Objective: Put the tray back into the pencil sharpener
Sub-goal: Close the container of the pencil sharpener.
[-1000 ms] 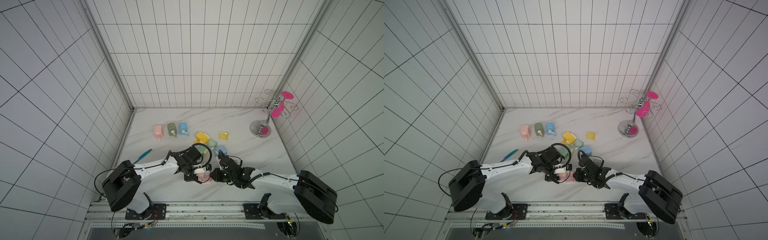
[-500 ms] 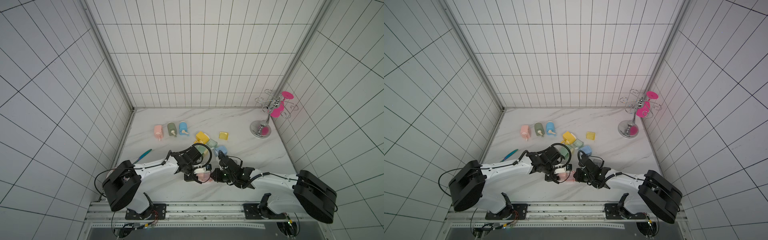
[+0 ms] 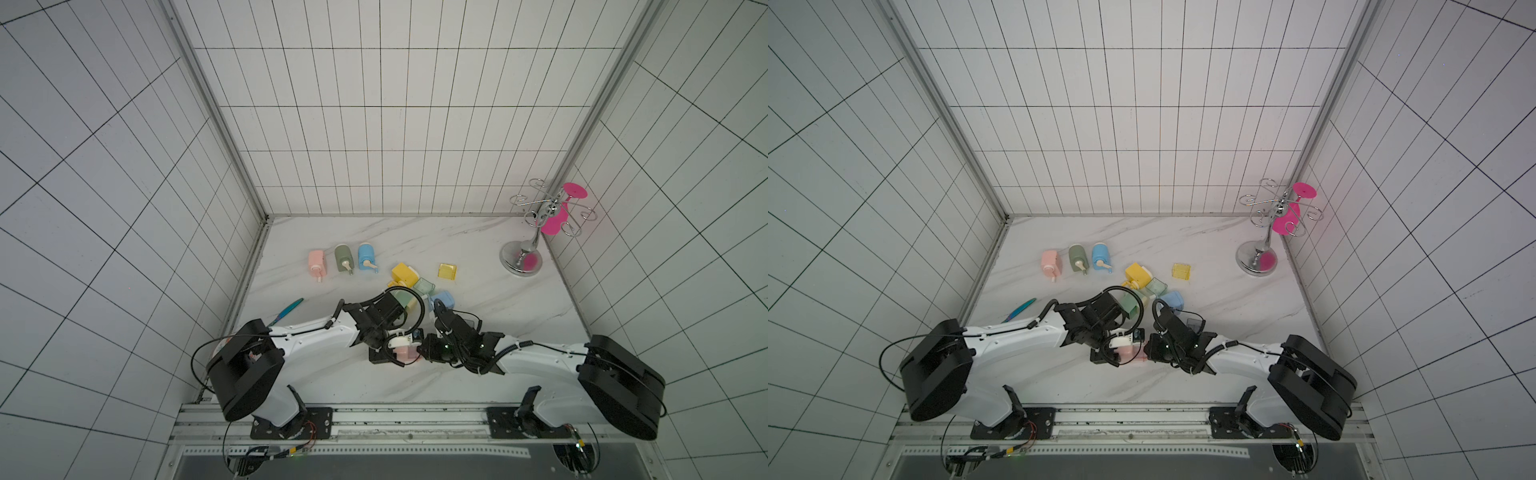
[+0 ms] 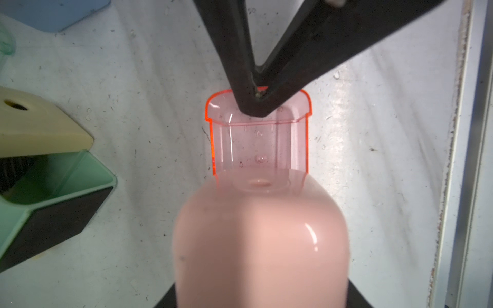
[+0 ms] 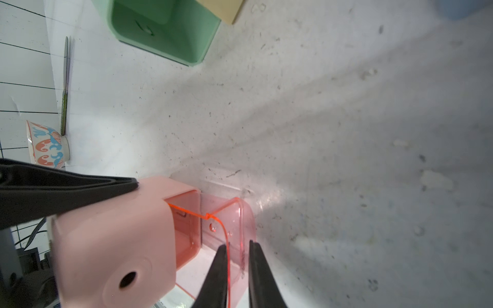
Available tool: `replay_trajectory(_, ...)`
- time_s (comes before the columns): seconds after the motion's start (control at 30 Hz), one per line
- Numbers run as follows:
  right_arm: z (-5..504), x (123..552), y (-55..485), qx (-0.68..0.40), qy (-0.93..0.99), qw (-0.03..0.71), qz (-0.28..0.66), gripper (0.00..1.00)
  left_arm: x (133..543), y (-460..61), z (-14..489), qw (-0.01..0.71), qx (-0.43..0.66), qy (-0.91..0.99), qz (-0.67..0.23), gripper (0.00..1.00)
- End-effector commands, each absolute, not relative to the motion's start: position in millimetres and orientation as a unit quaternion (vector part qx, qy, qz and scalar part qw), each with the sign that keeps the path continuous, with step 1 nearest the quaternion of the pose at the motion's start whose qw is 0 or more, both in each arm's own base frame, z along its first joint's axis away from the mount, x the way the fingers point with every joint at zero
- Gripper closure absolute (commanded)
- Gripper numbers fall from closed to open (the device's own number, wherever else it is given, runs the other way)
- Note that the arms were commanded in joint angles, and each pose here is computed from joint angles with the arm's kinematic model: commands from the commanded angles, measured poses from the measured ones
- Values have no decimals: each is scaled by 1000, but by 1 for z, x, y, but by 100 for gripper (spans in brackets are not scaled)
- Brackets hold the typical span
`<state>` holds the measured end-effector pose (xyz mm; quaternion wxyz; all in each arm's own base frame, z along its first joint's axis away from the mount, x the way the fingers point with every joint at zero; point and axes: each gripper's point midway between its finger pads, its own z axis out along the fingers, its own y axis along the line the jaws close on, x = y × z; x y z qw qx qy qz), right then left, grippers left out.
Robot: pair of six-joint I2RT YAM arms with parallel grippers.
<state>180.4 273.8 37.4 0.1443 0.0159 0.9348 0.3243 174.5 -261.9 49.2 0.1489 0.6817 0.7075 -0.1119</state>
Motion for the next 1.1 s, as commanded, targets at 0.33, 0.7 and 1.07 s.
replay_trajectory(0.33, 56, 184, 239, 39, 927, 190, 322, 70, 176, -264, 43, 146, 677, 713, -109, 54)
replay_trajectory(0.7, 38, 183, 267, 29, 923, 145, 356, 90, 178, -266, 42, 155, 674, 714, -110, 60)
replay_trajectory(1.07, 39, 180, 301, 14, 905, 122, 408, 90, 178, -273, 42, 165, 677, 706, -123, 70)
